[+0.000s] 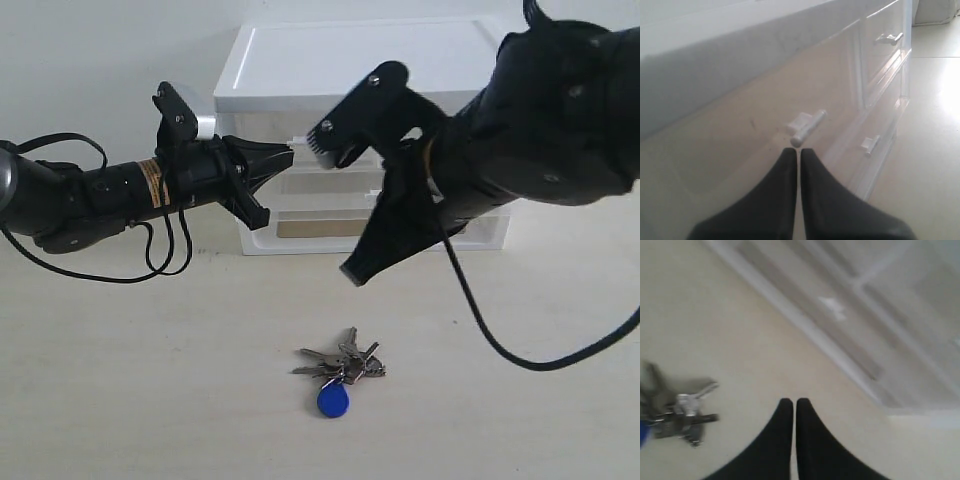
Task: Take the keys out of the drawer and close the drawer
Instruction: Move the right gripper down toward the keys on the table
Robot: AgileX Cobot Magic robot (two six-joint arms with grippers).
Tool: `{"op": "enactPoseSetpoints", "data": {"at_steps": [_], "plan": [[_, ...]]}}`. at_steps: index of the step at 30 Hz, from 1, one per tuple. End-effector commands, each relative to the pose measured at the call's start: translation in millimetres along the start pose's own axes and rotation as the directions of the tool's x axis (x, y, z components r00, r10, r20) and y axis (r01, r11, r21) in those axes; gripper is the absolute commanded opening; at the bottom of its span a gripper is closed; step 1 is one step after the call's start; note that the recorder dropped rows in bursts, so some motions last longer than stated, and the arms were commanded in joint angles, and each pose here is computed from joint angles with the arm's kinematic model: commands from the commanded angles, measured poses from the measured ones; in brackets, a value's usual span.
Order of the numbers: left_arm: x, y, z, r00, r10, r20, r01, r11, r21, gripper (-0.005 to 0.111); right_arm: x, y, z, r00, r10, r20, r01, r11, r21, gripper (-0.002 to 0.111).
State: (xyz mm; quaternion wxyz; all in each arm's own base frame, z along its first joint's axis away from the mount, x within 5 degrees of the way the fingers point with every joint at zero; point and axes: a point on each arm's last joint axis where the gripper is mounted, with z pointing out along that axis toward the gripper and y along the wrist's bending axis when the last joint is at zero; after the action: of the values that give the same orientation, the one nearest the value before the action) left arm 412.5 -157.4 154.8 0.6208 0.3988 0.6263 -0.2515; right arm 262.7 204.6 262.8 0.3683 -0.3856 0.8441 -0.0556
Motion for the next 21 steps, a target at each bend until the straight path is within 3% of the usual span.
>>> {"op": "enactPoseSetpoints", "data": {"at_steps": [1,3,7,9,21], "plan": [[-1,31.3,-5,0.988,-0.153,0.023,0.154,0.956,-0.252,0.004,-6,18,8,0.998,-0.040,-0.043,0.030,0.981,-0.193,0.004],[-1,31.3,-5,0.988,-0.151,0.022,0.152,0.956,-0.252,0.004,-5,23,17,0.996,-0.041,-0.080,0.023,0.977,-0.213,0.015],[-1,31.3,-5,0.988,-0.151,0.020,0.152,0.956,-0.252,0.004,0,31,34,0.985,-0.037,-0.166,-0.004,0.971,-0.237,0.050],[-1,31.3,-5,0.988,-0.151,0.020,0.152,0.956,-0.252,0.004,2,36,42,0.982,-0.011,-0.188,-0.039,0.965,-0.259,0.059],[-1,31.3,-5,0.988,-0.151,0.020,0.152,0.956,-0.252,0.004,23,63,89,0.955,-0.028,-0.294,-0.075,0.940,-0.332,0.059]]}}
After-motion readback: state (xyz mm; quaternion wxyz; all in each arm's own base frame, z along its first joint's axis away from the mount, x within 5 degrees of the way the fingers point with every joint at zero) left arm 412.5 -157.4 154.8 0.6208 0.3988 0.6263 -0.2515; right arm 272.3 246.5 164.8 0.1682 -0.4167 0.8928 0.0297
